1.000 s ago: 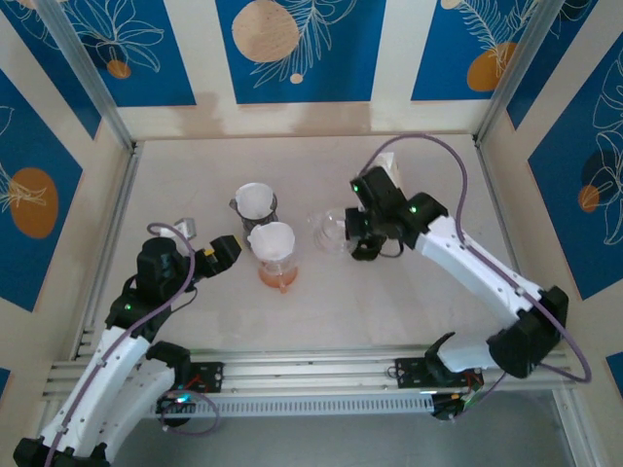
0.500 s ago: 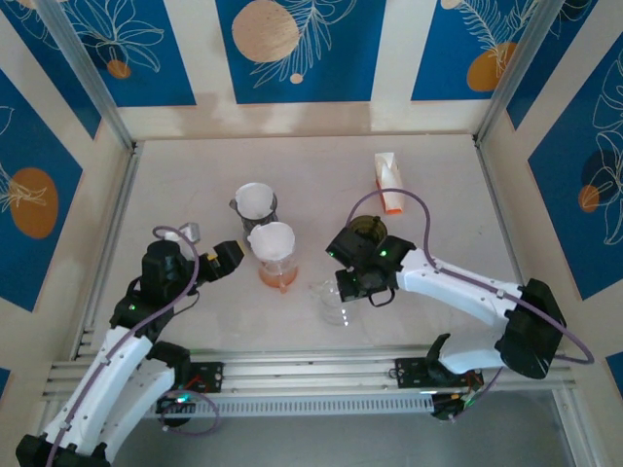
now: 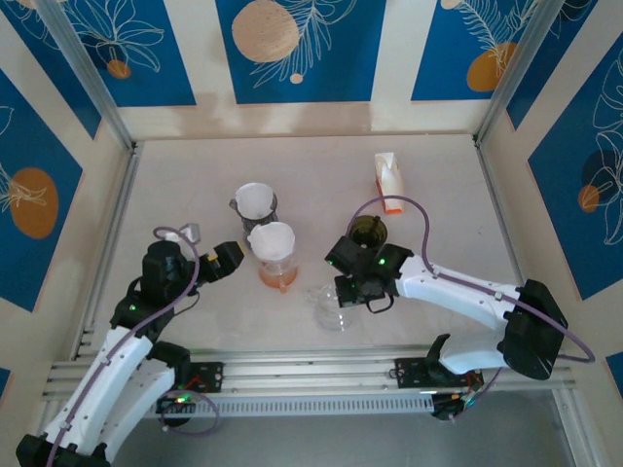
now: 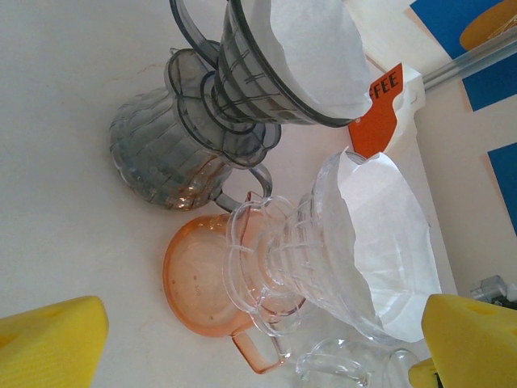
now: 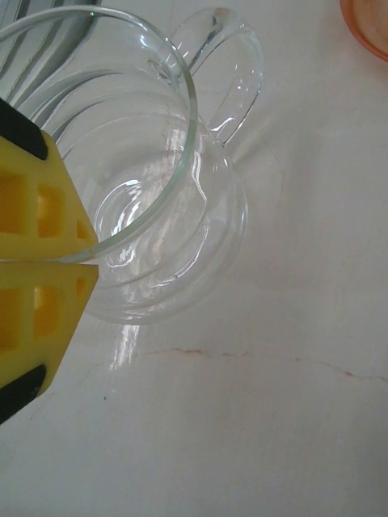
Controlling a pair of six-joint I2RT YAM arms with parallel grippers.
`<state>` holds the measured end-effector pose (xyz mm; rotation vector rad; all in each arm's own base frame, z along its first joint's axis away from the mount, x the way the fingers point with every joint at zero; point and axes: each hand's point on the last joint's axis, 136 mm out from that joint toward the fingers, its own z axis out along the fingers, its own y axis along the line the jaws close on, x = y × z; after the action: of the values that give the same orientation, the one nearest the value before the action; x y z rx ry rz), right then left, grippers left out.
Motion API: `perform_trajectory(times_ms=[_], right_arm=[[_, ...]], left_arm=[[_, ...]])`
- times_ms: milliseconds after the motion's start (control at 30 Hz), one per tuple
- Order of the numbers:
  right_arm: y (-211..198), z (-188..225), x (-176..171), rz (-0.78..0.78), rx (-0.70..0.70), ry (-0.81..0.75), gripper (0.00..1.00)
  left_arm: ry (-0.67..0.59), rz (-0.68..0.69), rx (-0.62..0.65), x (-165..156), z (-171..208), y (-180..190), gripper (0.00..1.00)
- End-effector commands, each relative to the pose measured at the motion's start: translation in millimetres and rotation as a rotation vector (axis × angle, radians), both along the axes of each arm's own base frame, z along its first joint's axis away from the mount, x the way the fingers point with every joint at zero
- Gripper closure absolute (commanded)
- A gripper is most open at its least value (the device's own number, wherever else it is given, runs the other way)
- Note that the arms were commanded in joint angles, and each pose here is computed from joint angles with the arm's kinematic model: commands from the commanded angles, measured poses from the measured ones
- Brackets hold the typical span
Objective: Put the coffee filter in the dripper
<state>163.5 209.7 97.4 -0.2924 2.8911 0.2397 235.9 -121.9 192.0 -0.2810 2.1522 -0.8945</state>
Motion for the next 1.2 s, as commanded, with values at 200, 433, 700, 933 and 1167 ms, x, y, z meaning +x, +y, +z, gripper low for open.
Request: perform_trajectory(times_ms=[200,433,700,933,1167], right_arm=[[-2,12,1,-0.034,0.026,-0.033,0.73],[-24,44,29,-0.129,0.082,-0.081,0.55],[-69,57,111,-0.435,0.265,-0.091,0.44],[-94,34,162,-0.635,0.306,-0.071,0.43],[-97,2,166,-0.67,0.258,0.013,0.49]], left_arm=[[-0.012,-0.017,-0.008,-1,1,-1,0.0],[-0.009,-0.018,-0.008,-1,0,-1,0.0],[-0.005,-0.016,-0.011,-1,-1,-1,0.0],[-0.001,-0.014,-0.014,-3,-1,-1,0.0],[-0.007,-0.011,0.002,-5,2,2,0.0]])
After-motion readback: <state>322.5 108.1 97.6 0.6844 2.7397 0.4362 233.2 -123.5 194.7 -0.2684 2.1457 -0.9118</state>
